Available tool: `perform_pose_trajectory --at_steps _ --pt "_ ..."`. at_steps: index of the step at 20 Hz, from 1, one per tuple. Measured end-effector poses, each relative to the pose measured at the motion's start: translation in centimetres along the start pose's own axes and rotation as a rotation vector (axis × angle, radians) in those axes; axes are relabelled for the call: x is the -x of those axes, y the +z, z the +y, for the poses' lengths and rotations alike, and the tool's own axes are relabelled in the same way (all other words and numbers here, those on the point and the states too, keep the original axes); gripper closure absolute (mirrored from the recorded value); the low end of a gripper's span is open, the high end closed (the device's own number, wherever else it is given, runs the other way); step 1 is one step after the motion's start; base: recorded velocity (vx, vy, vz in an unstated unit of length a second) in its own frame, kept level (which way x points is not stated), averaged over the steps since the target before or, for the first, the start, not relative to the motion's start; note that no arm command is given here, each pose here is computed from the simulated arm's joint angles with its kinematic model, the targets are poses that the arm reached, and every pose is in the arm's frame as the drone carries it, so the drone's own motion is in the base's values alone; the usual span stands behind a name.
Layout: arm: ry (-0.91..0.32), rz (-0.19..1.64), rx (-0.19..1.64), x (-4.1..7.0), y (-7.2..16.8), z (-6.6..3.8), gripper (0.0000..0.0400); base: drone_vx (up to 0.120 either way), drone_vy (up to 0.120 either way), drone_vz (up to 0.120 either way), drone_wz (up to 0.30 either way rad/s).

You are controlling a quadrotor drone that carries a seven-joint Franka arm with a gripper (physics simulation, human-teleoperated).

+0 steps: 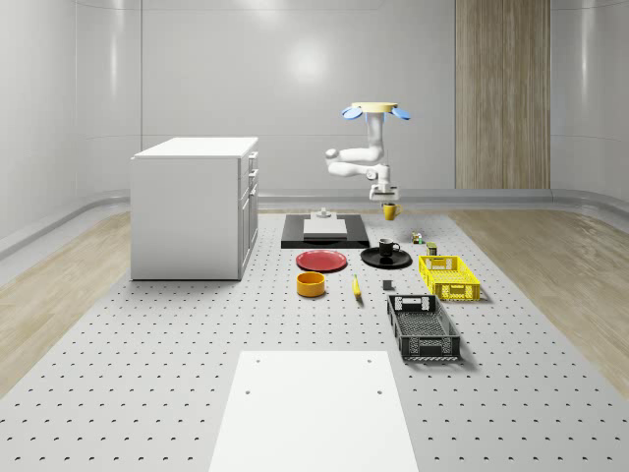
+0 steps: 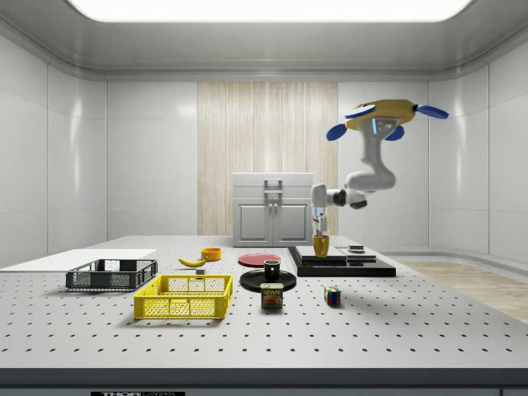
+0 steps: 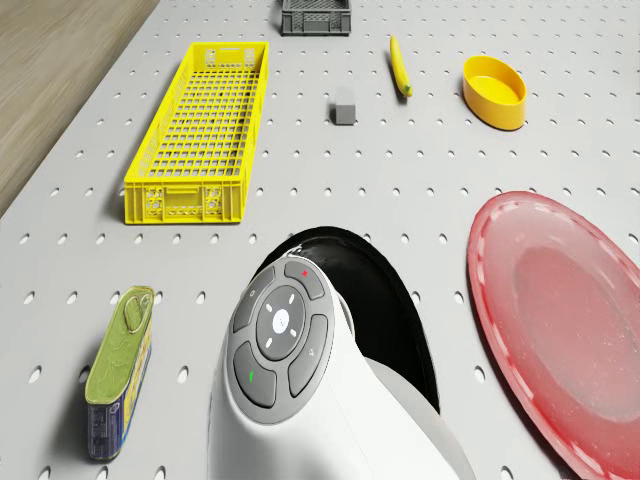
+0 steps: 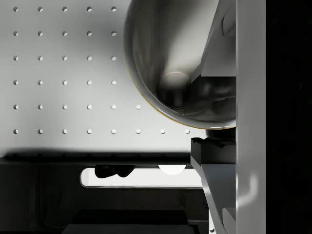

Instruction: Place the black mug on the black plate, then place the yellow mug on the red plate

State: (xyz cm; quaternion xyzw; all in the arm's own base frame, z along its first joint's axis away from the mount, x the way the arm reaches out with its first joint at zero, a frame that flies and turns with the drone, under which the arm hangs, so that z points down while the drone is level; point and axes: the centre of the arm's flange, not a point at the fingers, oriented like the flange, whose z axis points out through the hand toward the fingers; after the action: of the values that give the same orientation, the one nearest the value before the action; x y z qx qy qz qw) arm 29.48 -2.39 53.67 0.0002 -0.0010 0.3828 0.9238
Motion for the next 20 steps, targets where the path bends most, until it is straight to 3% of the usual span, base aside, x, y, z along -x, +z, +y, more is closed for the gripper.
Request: perform_pose_trajectory --at_steps 20 --pt "0.0 0.0 0.0 0.0 0.0 0.0 0.029 0.12 -0.12 0.0 0.0"
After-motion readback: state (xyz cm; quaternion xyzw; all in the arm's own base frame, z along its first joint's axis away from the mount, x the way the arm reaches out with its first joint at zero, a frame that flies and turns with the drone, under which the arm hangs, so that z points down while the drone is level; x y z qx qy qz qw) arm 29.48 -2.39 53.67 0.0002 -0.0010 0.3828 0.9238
